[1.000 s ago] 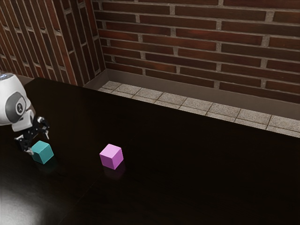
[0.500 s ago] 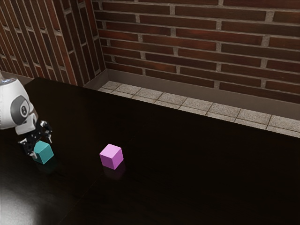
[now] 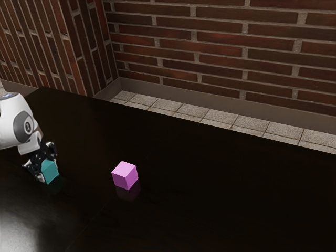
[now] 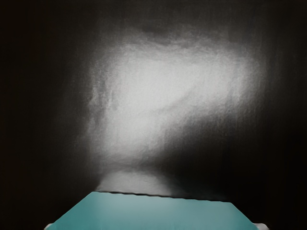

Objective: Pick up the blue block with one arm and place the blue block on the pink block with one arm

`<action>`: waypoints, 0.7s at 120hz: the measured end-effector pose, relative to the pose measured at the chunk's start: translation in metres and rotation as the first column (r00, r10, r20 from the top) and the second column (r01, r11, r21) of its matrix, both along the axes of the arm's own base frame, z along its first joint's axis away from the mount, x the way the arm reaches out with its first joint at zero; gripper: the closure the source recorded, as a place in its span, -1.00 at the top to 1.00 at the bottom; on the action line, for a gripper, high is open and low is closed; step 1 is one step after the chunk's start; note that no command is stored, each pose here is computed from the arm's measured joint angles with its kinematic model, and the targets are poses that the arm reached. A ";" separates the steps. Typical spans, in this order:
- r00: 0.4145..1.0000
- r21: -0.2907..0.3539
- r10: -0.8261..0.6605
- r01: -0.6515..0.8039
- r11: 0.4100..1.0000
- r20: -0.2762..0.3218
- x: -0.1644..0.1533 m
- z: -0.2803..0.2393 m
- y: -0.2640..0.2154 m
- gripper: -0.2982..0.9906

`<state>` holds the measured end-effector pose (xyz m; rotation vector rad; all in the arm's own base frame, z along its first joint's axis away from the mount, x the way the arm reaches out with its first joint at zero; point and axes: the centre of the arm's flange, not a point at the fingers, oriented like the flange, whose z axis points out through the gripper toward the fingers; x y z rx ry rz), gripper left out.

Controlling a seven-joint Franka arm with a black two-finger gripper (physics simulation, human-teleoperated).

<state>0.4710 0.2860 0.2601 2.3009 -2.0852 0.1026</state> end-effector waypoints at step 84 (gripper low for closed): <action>0.986 -0.047 -0.163 0.164 0.985 0.027 0.061 0.101 -0.132 0.08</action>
